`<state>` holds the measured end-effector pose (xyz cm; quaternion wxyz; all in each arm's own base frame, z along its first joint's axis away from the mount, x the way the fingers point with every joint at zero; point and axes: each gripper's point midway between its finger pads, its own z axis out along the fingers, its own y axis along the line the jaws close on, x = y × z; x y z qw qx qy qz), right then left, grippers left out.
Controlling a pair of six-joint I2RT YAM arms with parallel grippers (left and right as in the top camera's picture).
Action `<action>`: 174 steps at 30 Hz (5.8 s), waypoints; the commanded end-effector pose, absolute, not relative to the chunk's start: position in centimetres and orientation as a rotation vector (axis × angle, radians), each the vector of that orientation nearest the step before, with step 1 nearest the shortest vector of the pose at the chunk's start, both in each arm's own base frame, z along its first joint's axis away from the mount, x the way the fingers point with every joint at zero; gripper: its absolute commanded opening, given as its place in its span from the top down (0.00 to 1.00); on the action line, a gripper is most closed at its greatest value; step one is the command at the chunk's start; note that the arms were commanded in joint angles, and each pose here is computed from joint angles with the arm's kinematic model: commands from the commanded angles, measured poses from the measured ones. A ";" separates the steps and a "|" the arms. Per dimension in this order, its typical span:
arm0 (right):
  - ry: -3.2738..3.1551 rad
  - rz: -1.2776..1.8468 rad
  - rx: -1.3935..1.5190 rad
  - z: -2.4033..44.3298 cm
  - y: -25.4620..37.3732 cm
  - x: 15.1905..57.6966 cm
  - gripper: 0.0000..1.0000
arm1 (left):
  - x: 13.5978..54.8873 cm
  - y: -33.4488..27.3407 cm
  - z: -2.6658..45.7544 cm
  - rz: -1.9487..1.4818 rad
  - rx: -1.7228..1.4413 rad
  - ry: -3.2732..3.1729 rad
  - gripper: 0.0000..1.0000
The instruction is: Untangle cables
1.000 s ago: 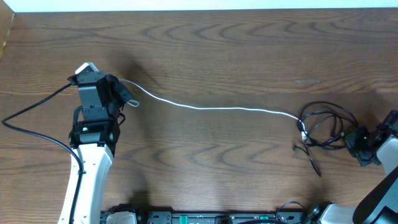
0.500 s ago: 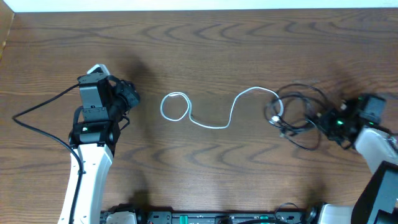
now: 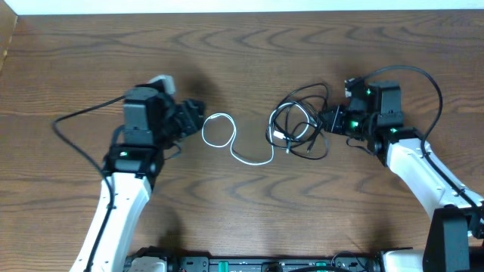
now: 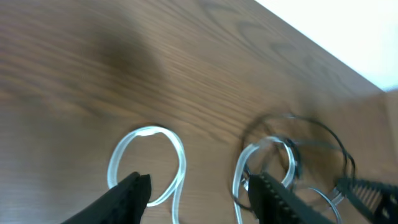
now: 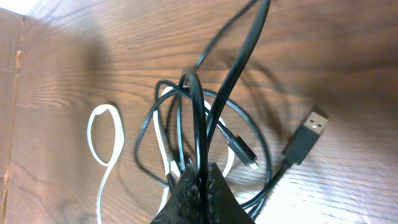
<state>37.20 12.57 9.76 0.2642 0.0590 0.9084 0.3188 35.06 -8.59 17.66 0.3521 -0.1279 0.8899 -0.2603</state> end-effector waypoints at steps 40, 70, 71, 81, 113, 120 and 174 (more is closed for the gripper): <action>2.510 0.685 0.179 12.0 10.6 36.4 0.99 | 30.4 -25.5 5.7 -0.829 0.638 2.484 0.38; 2.551 0.619 0.213 11.2 9.5 35.9 0.99 | 32.6 -19.3 3.1 -0.386 0.471 2.601 0.76; 2.551 0.619 0.213 11.2 9.5 35.9 0.99 | 32.6 -19.3 3.1 -0.386 0.471 2.600 0.67; 2.552 0.618 0.209 11.2 9.5 35.8 0.99 | 32.7 -19.4 3.1 -0.389 0.470 2.592 0.43; 2.552 0.615 0.199 11.1 9.5 35.8 0.99 | 29.2 -23.5 1.6 -0.773 0.657 2.634 0.42; 2.552 0.615 0.199 11.1 9.5 35.8 0.99 | 27.5 -24.9 2.5 -0.933 0.812 2.570 0.43; 2.545 0.616 0.197 11.2 9.5 36.0 0.99 | 26.5 -29.9 4.1 -1.238 -0.385 2.869 0.61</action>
